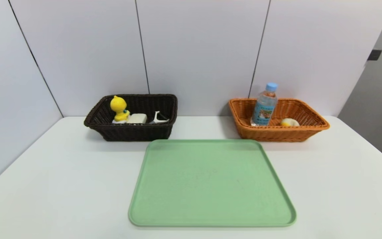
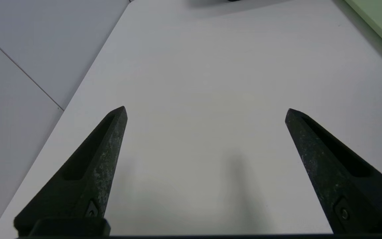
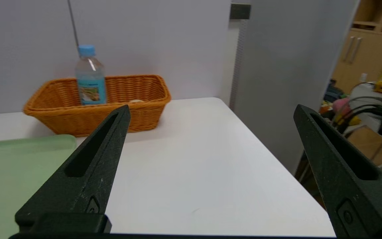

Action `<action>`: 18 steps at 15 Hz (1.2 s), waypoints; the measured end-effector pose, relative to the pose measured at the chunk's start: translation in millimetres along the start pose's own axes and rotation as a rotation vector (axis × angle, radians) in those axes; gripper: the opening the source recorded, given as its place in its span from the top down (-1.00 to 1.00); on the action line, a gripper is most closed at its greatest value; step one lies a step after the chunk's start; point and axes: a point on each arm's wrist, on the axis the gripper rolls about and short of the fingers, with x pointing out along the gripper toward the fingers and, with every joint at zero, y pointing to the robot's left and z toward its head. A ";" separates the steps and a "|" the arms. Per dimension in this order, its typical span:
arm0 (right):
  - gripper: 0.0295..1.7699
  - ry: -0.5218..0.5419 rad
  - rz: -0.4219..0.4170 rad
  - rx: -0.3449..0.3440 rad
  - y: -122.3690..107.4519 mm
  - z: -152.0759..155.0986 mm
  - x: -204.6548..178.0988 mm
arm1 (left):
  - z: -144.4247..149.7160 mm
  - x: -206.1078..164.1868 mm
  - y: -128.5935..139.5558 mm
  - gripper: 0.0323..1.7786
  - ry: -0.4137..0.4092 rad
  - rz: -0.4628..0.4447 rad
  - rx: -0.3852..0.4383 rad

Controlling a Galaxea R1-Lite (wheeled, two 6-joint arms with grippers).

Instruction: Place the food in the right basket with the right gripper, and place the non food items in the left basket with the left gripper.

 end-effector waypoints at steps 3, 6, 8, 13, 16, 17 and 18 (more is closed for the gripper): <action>-0.92 0.084 0.062 0.075 0.2 -0.7 -1.0 | -0.1 0.0 0.0 -0.90 0.000 0.000 -0.002; -0.92 0.099 0.140 0.064 -0.4 -9.3 -7.4 | -0.2 0.1 -0.1 -0.90 0.001 -0.001 -0.003; -0.92 0.067 0.186 0.021 -1.1 -20.1 -16.3 | -0.2 0.2 -0.2 -0.90 -0.001 -0.004 -0.008; -0.92 -0.076 0.286 -0.172 0.4 -50.9 -30.3 | 3.8 5.8 -1.5 -0.90 -0.161 -0.046 -0.033; -0.92 0.060 0.313 -0.163 1.6 -69.5 -32.3 | -1.2 7.3 -3.4 -0.90 -0.139 -0.083 -0.066; -0.92 0.123 0.334 -0.161 2.2 -76.4 -33.5 | -4.9 7.9 -4.7 -0.90 -0.108 -0.110 -0.087; -0.92 0.160 0.359 -0.155 2.7 -80.6 -34.6 | -7.5 8.0 -5.4 -0.90 -0.081 -0.122 -0.108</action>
